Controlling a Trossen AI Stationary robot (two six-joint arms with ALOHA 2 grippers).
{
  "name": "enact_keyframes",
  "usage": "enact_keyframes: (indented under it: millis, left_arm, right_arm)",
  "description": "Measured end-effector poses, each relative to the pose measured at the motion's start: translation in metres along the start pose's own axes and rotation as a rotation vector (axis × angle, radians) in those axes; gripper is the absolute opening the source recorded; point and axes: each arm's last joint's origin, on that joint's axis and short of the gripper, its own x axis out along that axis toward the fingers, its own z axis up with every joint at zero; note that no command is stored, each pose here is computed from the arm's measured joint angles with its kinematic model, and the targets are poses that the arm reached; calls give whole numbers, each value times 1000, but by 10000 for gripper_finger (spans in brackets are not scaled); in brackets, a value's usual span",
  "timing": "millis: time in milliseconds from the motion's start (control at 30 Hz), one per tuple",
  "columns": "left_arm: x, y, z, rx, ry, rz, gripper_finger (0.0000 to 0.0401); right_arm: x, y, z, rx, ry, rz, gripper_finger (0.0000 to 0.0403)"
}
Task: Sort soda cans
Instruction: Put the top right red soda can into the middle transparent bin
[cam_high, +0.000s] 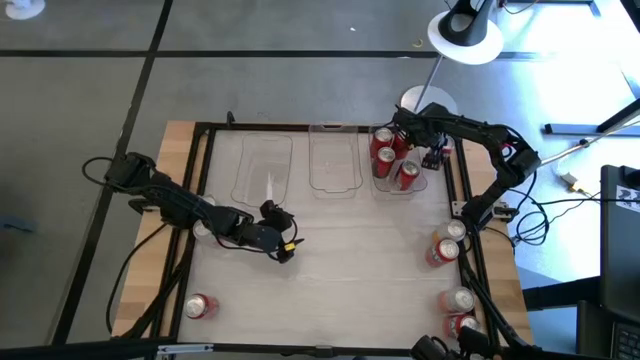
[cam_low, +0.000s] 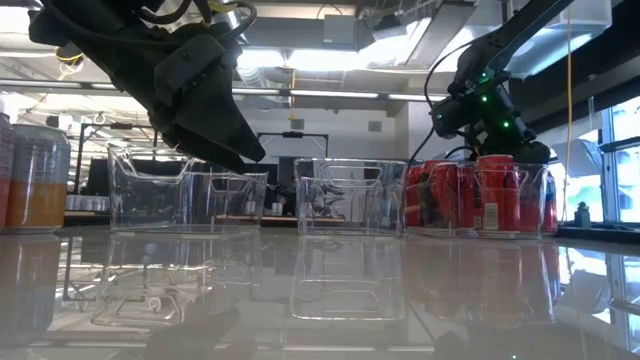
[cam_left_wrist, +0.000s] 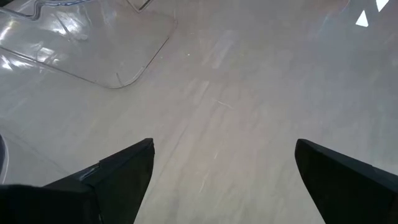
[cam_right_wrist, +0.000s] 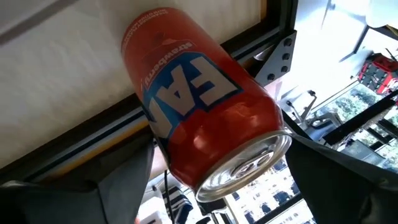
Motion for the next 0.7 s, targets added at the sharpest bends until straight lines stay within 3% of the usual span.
enact_keyframes:
  millis: [367, 700]
  left_arm:
    - [0, 0, 0, -6, 0, 0, 372]
    - [0, 0, 0, -6, 0, 0, 372]
  right_arm:
    - [0, 4, -1, -13, -20, 126, 356]
    - [1, 5, -2, -17, -17, 142, 356]
